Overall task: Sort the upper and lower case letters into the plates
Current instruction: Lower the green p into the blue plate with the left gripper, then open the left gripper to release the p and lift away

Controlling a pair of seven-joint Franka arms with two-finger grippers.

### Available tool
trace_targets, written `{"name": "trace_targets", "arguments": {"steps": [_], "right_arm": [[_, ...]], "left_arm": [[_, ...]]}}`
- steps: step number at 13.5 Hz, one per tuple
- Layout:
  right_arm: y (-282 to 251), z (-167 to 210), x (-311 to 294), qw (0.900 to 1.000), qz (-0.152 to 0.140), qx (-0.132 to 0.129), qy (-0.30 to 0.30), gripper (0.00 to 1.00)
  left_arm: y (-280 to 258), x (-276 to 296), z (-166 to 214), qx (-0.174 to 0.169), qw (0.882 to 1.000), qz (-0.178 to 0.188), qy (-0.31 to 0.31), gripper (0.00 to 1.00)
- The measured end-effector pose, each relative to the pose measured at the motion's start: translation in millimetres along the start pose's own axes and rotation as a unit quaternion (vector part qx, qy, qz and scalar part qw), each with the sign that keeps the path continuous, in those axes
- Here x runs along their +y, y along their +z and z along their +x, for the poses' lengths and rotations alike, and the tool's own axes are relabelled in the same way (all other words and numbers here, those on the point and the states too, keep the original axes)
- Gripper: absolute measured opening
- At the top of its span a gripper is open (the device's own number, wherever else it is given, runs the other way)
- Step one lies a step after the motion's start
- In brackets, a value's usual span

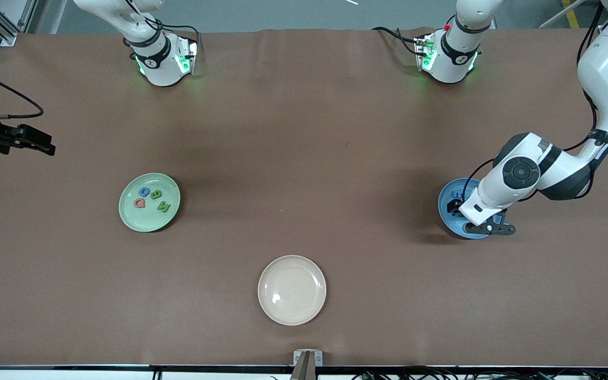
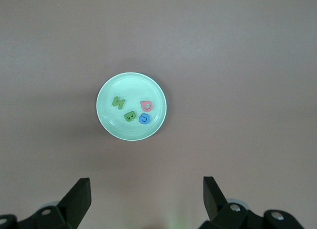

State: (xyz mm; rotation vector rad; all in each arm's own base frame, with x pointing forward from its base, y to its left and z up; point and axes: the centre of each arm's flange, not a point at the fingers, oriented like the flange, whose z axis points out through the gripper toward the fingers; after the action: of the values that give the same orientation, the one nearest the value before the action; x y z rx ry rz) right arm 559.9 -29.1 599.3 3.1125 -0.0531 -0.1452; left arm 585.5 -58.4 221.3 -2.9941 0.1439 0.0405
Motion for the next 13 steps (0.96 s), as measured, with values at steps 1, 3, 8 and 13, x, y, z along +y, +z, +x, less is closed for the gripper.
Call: {"name": "trace_targets", "arguments": {"steps": [1,3,8,13], "right_arm": [[-3,-2,0,1.0,0.003,0.003,0.0,1.0],[-7,-5,-1,1.0,0.014,0.006,0.0,1.0],[-19,-13,3,1.0,0.019,0.018,0.004,1.0],[-40,-34,5,0.999,0.02,0.033,0.003,1.0]], "left_arm": [[-8,1,3,-0.001,1.0,0.006,0.0,1.0],[-18,1,6,0.0,1.0,0.012,-0.001,1.0],[-25,-6,11,0.0,1.0,0.002,-0.015,1.0],[-71,-16,30,-0.035,0.997,-0.067,-0.007,1.0]]}}
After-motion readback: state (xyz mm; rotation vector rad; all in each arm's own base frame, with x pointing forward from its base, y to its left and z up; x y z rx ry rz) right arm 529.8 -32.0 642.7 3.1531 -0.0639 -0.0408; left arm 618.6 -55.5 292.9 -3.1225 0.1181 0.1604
